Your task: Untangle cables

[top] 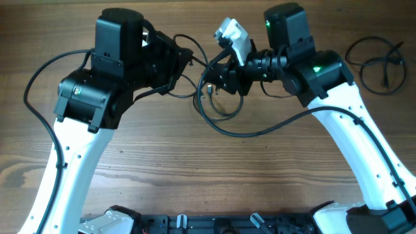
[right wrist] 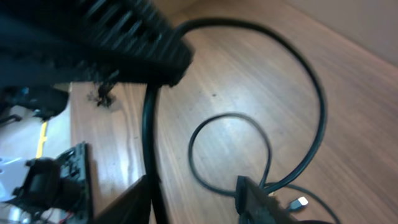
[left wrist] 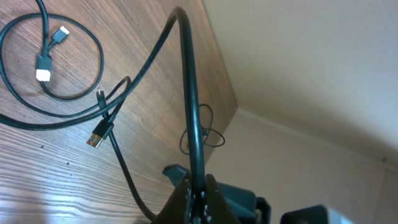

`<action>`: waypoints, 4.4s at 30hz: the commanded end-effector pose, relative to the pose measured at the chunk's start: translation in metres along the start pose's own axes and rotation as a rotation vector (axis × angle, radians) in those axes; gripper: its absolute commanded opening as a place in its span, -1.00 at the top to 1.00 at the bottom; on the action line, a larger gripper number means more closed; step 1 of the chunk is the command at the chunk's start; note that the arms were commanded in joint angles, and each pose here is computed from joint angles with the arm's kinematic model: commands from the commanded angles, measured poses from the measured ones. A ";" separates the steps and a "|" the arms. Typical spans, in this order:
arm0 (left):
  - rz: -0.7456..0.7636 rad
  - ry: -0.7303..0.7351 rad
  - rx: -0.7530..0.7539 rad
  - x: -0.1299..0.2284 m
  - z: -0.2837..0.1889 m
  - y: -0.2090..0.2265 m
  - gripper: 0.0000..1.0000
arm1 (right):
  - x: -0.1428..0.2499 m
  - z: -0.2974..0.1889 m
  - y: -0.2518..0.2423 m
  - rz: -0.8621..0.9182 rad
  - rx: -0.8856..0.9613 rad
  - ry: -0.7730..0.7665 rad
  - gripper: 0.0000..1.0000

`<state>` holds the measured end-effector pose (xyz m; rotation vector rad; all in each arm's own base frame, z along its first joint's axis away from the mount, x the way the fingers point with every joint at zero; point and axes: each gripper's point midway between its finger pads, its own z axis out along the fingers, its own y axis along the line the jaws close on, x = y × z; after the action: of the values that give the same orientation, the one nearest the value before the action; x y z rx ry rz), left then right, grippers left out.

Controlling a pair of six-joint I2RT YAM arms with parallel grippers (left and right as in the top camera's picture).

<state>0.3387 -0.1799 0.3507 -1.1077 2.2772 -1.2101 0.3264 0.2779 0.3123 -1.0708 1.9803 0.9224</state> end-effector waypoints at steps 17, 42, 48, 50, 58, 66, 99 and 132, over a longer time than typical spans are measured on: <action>0.020 -0.630 -0.501 -0.106 -0.014 0.097 -0.23 | 0.123 -0.032 -0.005 0.705 0.302 0.477 0.91; 0.233 -0.513 -0.598 -0.130 -0.015 0.108 -0.36 | 0.022 -0.352 -0.127 0.866 0.914 -0.415 0.92; 0.233 -0.505 -0.597 -0.128 -0.014 0.108 -0.36 | 0.088 -0.447 -0.135 1.055 1.165 -0.526 0.92; 0.232 -0.503 -0.602 -0.128 -0.015 0.110 -0.36 | 0.107 -0.467 -0.138 1.105 1.222 -0.542 0.91; 0.238 -0.497 -0.594 -0.128 -0.014 0.108 -0.23 | 0.209 -0.499 -0.187 1.419 1.417 -0.432 0.92; 0.259 -0.461 -0.537 -0.124 -0.005 0.097 -0.20 | 0.274 -0.488 -0.214 1.596 1.438 -0.279 0.91; 0.294 -0.426 -0.408 -0.184 -0.027 0.091 -0.85 | 0.136 -0.110 -0.188 0.896 0.648 0.265 -0.66; 0.233 -0.395 -0.492 -0.182 -0.038 0.117 -1.00 | 0.267 0.077 -0.191 0.578 0.646 0.841 0.25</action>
<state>0.3768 0.0185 0.2667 -1.0976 2.3367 -0.3083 0.4012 0.1719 0.0162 -0.4865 3.0651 0.0505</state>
